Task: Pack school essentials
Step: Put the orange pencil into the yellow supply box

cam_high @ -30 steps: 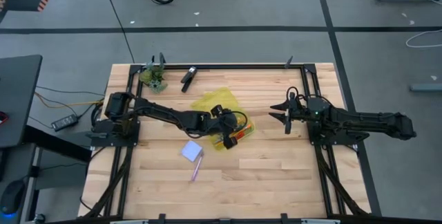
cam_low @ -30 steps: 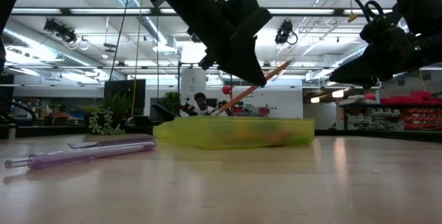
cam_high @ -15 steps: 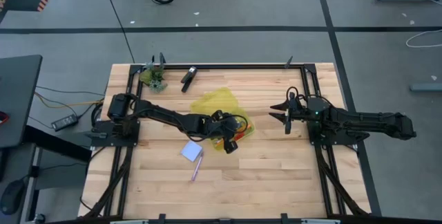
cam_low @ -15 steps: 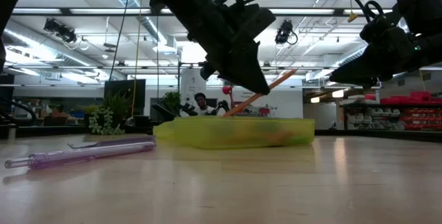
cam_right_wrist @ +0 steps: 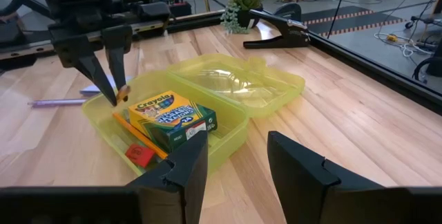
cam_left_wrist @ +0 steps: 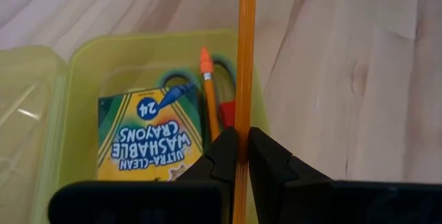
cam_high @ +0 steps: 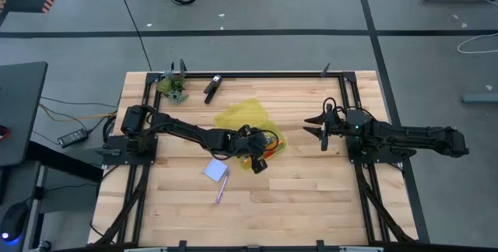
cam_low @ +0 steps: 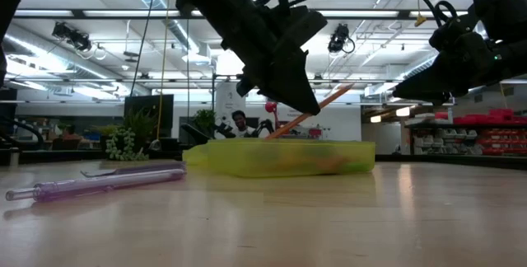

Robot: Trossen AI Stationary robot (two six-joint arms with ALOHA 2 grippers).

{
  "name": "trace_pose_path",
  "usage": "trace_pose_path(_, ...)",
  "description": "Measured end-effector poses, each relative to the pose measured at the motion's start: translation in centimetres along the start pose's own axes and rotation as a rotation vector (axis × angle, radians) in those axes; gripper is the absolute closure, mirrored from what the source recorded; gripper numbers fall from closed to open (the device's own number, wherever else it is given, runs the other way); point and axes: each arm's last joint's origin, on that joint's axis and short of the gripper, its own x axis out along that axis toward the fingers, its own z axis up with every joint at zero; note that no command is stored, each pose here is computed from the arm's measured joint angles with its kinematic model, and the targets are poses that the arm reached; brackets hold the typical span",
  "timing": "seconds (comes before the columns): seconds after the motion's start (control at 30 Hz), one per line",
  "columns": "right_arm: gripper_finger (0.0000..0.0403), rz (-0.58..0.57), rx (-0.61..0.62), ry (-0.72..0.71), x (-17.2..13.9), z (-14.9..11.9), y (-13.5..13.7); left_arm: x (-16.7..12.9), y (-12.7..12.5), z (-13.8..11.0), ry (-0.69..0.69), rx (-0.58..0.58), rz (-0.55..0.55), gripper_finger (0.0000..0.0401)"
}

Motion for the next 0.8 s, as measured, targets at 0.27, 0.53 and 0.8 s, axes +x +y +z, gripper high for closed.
trace_pose_path(0.27,0.0246,0.000,0.000,0.000,0.0,0.0,0.0,0.0,0.0,-0.1,0.008,0.010,0.003,0.0374)
trace_pose_path(0.53,0.0246,0.000,0.000,0.000,0.0,0.0,0.0,1.1,0.0,-0.9,0.033,0.030,-0.002,0.0374)
trace_pose_path(0.8,0.0246,0.000,0.000,0.001,0.0,0.0,0.0,1.9,-0.1,-1.3,0.037,0.033,-0.004,0.0350)
